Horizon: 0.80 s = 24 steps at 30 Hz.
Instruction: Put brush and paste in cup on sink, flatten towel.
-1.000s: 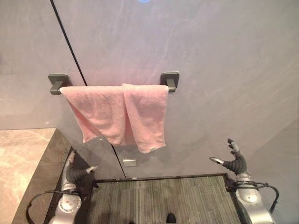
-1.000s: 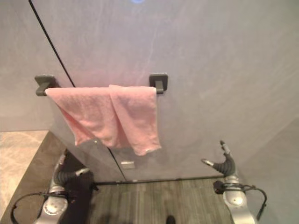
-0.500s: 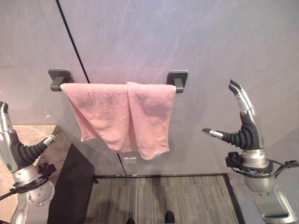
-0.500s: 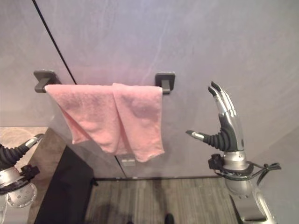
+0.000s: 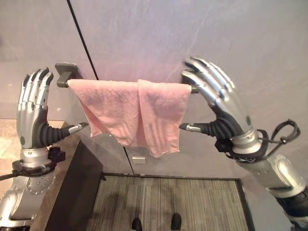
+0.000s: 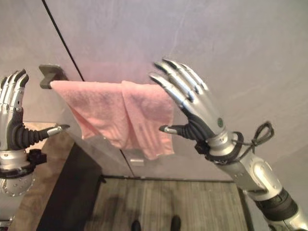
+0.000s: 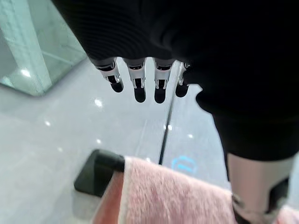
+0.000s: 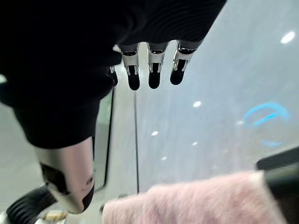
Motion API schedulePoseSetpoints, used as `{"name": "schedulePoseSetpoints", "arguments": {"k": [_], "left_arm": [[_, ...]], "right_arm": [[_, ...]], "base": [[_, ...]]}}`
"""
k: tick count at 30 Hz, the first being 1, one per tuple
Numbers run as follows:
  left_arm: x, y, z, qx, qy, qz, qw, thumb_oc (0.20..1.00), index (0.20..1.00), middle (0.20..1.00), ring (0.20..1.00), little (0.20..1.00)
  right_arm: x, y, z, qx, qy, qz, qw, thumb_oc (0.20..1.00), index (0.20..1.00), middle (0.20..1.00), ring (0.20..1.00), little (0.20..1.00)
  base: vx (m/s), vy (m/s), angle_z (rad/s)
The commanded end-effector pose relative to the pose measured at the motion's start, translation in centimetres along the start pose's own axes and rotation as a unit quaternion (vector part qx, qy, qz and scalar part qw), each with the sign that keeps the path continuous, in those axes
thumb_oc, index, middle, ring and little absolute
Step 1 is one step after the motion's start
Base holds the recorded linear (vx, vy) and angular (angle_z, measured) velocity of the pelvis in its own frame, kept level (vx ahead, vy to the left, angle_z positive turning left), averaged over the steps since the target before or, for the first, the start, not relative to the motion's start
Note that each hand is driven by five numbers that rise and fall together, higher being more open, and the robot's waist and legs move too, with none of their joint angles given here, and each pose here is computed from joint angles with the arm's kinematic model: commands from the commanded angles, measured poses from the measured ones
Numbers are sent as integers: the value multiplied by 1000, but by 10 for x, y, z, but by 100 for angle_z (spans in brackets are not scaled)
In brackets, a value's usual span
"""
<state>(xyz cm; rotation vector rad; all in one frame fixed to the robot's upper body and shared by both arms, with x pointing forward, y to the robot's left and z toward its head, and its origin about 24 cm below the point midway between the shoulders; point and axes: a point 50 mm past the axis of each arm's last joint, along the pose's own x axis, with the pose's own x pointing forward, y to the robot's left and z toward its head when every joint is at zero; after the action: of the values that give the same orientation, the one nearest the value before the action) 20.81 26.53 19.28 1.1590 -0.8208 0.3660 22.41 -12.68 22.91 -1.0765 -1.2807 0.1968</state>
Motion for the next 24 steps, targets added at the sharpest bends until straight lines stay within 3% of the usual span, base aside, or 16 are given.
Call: {"name": "schedulePoseSetpoints", "arguments": {"k": [1, 10, 24], "left_arm": [[16, 1, -5, 9, -17, -14, 1000, 1000, 1000, 1000, 1000, 1000], [30, -8, -7, 4, -26, -22, 999, 1000, 1000, 1000, 1000, 1000], [33, -26, -14, 62, -55, -130, 988, 1000, 1000, 1000, 1000, 1000]], "right_arm": [[21, -1, -3, 0, -14, -8, 1000, 1000, 1000, 1000, 1000, 1000], [30, 12, -17, -36, 2, 21, 999, 1000, 1000, 1000, 1000, 1000], [22, 32, -29, -79, 4, 130, 988, 1000, 1000, 1000, 1000, 1000]], "base": [[0, 0, 0], [0, 0, 0], [3, -1, -3]]}}
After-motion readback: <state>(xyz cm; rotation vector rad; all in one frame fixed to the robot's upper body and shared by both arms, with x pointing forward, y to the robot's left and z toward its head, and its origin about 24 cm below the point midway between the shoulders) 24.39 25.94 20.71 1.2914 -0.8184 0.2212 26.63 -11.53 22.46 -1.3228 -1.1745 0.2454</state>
